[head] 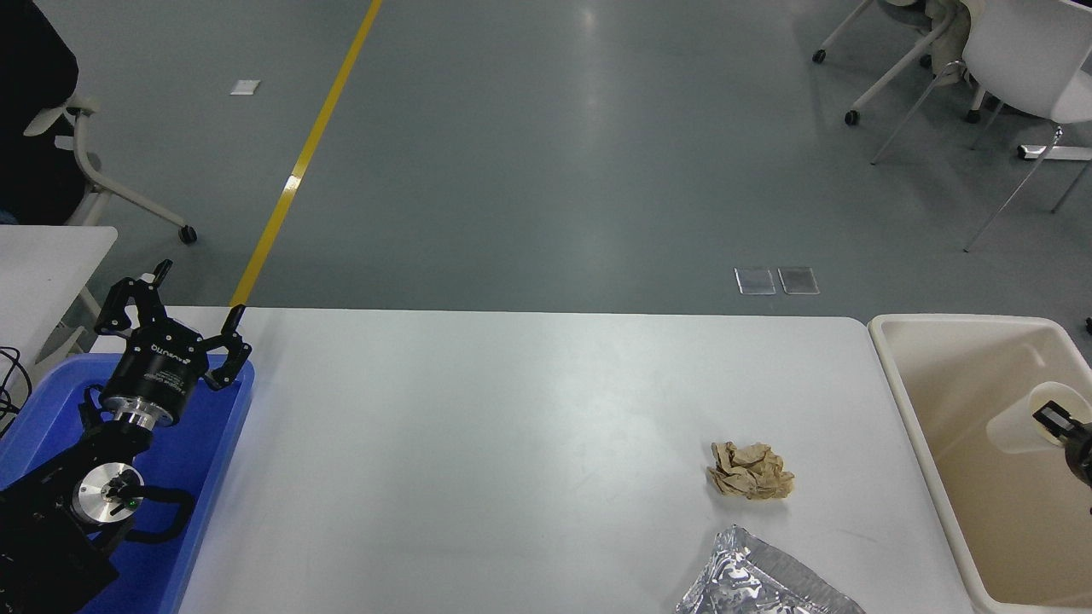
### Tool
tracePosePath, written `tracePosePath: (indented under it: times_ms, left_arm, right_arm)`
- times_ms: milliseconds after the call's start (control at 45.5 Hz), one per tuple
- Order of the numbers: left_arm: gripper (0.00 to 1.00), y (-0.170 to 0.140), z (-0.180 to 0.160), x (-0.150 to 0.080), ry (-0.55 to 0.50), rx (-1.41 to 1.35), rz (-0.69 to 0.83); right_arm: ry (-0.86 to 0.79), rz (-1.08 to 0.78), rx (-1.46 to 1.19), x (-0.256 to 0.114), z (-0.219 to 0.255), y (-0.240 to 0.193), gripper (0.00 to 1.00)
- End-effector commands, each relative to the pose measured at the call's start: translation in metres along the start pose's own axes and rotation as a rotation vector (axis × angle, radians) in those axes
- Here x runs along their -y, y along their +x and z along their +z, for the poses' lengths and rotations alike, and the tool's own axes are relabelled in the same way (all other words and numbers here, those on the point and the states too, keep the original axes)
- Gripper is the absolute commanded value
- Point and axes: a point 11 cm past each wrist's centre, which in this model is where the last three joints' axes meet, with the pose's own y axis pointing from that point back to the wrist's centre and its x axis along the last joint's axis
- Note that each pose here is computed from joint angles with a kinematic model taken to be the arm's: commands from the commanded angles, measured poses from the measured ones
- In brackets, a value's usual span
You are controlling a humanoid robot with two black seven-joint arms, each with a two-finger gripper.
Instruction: Clean the table surface
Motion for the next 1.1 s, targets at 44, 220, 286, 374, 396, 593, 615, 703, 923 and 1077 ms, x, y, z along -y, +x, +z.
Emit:
tracePosePath:
  times_ms: [44, 220, 286, 374, 396, 593, 615, 703, 923, 1077]
  left_arm:
    - [1.0, 0.0, 0.0, 0.0, 0.0, 0.0, 0.0]
    - [1.0, 0.0, 0.0, 0.0, 0.0, 0.0, 0.0]
    - [1.0, 0.0, 0.0, 0.0, 0.0, 0.0, 0.0]
    - [1.0, 0.0, 0.0, 0.0, 0.0, 0.0, 0.0]
    - [1.0, 0.0, 0.0, 0.0, 0.0, 0.0, 0.0]
    - [1.0, 0.0, 0.0, 0.0, 0.0, 0.001, 0.001]
    - [1.0, 0.0, 0.0, 0.0, 0.0, 0.001, 0.001]
    - [1.0, 0.0, 0.0, 0.0, 0.0, 0.0, 0.0]
    - [1.0, 0.0, 0.0, 0.0, 0.0, 0.0, 0.0]
    - [1.0, 0.0, 0.0, 0.0, 0.0, 0.0, 0.0]
  right_arm:
    - [-0.008, -0.036, -0.062, 0.001, 0.004, -0.02, 0.0]
    - [-0.016, -0.051, -0.1, 0.001, 0.007, -0.03, 0.0]
    - [-0.017, -0.046, -0.102, 0.001, 0.008, -0.029, 0.0]
    - [-0.018, -0.042, -0.105, 0.001, 0.008, -0.028, 0.0]
    - [-0.019, -0.041, -0.109, 0.001, 0.008, -0.027, 0.0]
    - [-0.021, -0.034, -0.115, 0.001, 0.009, -0.025, 0.0]
    - [-0.021, -0.034, -0.115, 0.001, 0.009, -0.025, 0.0]
    - [-0.021, -0.031, -0.114, 0.001, 0.009, -0.025, 0.0]
    - [-0.022, -0.021, -0.093, 0.001, 0.01, -0.023, 0.15]
    - [-0.021, -0.012, -0.079, 0.001, 0.009, -0.021, 0.3]
